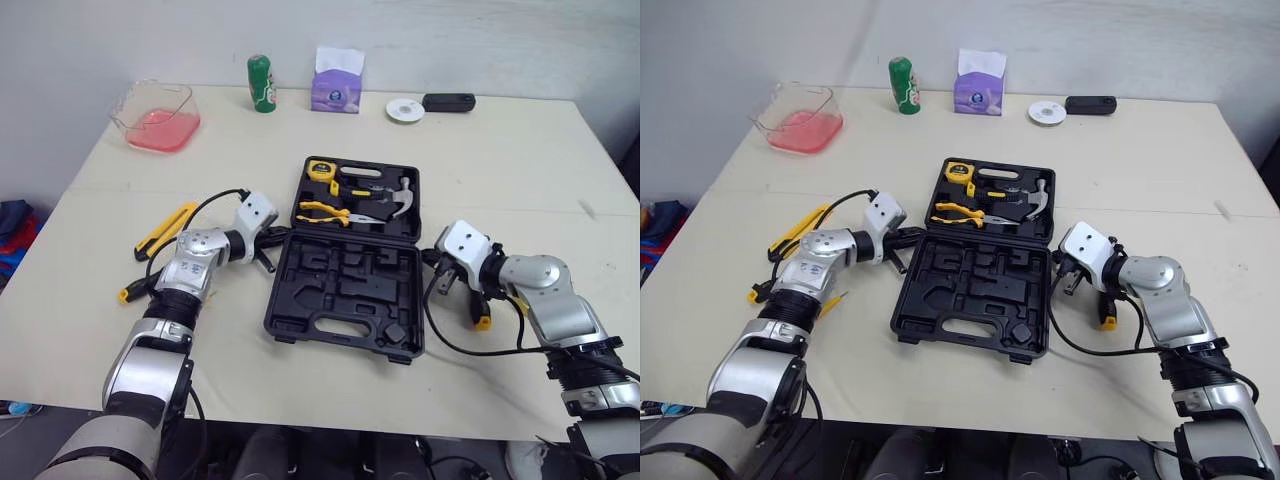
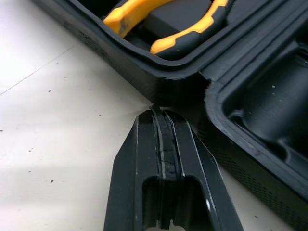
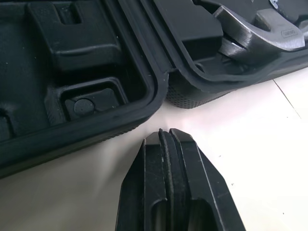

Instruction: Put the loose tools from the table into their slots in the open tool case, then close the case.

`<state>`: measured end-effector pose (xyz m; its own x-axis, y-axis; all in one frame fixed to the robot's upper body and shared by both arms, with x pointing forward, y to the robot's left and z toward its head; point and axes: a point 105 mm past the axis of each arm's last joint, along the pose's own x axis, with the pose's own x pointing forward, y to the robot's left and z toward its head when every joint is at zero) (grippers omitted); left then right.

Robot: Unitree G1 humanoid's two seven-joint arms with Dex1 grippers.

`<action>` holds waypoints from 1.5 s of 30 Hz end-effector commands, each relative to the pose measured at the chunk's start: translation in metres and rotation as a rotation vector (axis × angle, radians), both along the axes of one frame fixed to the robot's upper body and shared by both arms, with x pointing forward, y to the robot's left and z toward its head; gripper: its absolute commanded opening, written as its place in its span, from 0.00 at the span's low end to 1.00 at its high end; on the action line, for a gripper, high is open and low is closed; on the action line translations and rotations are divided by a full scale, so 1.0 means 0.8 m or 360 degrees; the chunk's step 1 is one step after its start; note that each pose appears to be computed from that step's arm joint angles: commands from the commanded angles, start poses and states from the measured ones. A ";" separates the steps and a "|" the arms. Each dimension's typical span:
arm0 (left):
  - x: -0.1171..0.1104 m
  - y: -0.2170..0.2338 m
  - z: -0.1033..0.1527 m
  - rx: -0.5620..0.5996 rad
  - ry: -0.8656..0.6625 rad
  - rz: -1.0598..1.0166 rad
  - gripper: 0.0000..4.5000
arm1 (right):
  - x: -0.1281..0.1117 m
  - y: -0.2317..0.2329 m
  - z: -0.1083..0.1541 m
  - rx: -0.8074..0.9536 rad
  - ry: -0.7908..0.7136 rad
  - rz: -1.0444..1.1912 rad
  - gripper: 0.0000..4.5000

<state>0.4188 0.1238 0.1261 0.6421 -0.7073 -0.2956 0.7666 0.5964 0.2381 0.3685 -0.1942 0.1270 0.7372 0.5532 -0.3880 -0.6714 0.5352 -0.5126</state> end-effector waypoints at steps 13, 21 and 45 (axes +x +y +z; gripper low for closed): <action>-0.041 -0.023 0.002 0.0005 -0.0065 -0.0305 0.00 | -0.013 0.028 0.009 0.0035 -0.0072 0.0270 0.00; -0.075 -0.026 -0.004 0.0053 -0.0014 -0.0411 0.00 | -0.044 0.043 0.000 0.0017 0.0061 0.0427 0.00; -0.120 0.002 -0.023 0.0181 0.0171 -0.0392 0.00 | -0.072 0.038 -0.022 -0.0092 0.0258 0.0476 0.00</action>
<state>0.3335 0.1403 0.1096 0.4845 -0.7562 -0.4397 0.8745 0.4316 0.2214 0.3142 -0.1751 0.1135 0.5096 0.6854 -0.5202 -0.8525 0.3201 -0.4133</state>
